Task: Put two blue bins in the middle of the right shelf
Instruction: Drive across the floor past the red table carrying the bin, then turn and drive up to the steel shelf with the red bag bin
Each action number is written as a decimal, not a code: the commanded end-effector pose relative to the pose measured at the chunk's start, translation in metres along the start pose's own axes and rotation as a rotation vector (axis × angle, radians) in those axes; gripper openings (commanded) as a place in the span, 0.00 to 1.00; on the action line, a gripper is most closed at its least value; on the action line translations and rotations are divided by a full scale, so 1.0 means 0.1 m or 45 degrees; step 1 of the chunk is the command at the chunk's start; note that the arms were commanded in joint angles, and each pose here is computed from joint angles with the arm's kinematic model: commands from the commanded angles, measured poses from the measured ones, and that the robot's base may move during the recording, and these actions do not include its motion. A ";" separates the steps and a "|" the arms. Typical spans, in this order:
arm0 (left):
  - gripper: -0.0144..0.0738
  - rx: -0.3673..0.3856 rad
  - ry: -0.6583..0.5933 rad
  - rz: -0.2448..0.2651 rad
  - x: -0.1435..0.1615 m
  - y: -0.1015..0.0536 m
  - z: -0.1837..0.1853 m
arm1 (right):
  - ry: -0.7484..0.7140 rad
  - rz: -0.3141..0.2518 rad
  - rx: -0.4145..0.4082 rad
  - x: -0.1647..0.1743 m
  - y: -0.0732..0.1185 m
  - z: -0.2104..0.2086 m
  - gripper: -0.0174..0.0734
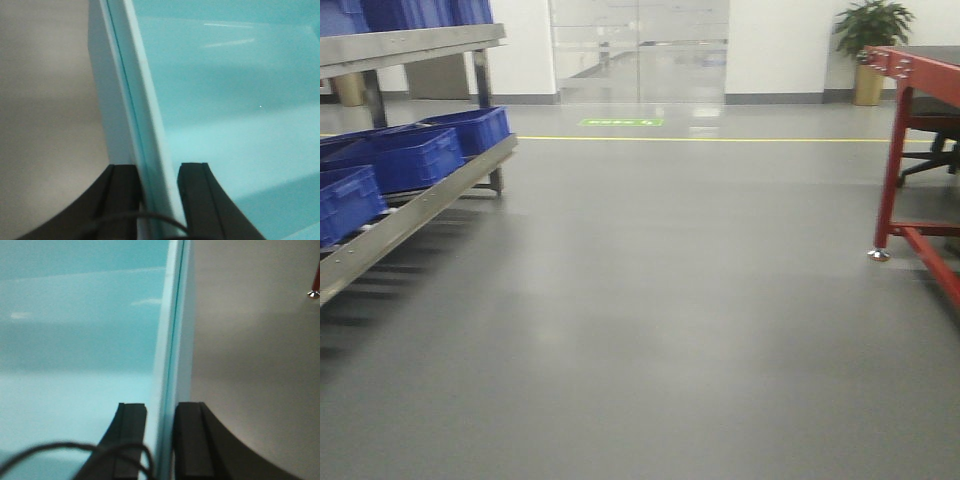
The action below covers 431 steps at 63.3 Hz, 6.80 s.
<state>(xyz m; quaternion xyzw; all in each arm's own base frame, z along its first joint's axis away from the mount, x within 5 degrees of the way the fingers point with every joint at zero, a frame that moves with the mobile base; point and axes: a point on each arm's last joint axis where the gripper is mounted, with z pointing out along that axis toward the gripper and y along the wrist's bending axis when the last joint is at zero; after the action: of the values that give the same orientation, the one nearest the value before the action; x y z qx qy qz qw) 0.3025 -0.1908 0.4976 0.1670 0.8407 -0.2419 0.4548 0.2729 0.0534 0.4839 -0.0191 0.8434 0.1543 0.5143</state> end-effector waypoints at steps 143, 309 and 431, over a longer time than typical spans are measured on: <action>0.04 0.192 -0.100 -0.045 -0.09 -0.23 -0.15 | -0.175 0.072 -0.108 -0.15 0.11 -0.11 0.02; 0.04 0.218 -0.410 -0.066 -0.30 -0.24 -0.19 | -0.184 0.072 -0.108 -0.15 0.11 -0.11 0.02; 0.04 0.222 -0.460 -0.069 -0.34 -0.24 -0.21 | -0.186 0.073 -0.108 -0.16 0.11 -0.11 0.02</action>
<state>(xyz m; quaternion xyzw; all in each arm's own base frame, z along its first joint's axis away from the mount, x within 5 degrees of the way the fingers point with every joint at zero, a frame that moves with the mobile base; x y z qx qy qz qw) 0.3102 -0.1945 0.5240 0.1455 0.7577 -0.2885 0.5670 0.2741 0.0525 0.4841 -0.0112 0.8418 0.1570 0.5164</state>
